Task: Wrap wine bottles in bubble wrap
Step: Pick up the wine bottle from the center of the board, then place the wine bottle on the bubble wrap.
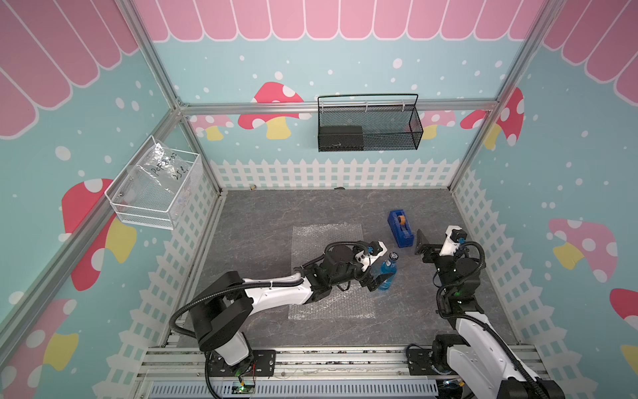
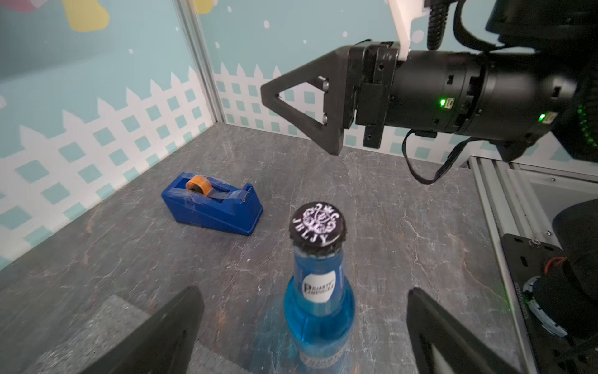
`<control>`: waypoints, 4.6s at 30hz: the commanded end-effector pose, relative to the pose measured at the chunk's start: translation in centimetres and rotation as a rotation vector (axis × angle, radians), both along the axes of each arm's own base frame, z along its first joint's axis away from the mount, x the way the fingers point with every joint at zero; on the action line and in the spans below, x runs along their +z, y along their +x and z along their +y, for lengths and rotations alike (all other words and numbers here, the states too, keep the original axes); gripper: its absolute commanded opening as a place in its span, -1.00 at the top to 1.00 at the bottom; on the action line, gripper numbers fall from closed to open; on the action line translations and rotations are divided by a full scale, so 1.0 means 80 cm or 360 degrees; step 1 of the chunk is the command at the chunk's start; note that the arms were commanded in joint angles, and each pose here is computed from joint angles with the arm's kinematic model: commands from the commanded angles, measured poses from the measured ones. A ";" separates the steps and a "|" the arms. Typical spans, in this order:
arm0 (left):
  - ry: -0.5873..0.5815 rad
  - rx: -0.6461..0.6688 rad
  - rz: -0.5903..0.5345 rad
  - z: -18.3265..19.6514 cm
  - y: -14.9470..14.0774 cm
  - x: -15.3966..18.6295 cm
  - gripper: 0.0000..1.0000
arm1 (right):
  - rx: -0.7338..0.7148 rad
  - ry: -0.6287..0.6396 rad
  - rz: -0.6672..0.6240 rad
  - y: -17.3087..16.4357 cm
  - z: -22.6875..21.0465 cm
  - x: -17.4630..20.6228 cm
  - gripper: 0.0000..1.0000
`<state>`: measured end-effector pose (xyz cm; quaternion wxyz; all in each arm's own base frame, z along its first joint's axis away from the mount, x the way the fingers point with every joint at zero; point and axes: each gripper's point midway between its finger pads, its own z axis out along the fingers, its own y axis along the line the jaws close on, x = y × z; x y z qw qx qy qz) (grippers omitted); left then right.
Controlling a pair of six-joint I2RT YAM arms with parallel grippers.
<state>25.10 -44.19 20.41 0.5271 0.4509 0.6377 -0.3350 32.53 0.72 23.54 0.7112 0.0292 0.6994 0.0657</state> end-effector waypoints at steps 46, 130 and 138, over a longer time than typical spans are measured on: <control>-0.0983 0.0325 -0.0030 0.212 0.034 0.308 1.00 | 0.1831 -0.0688 -0.0318 -0.077 0.358 0.103 -0.99; -0.0133 0.1924 -0.0285 0.516 -0.026 0.194 -1.00 | 0.2137 -0.2042 0.1318 -0.136 0.375 -0.255 0.82; -0.0129 0.1929 -0.0295 0.518 -0.027 0.193 -1.00 | 0.2159 -0.2029 0.1320 -0.139 0.380 -0.256 0.76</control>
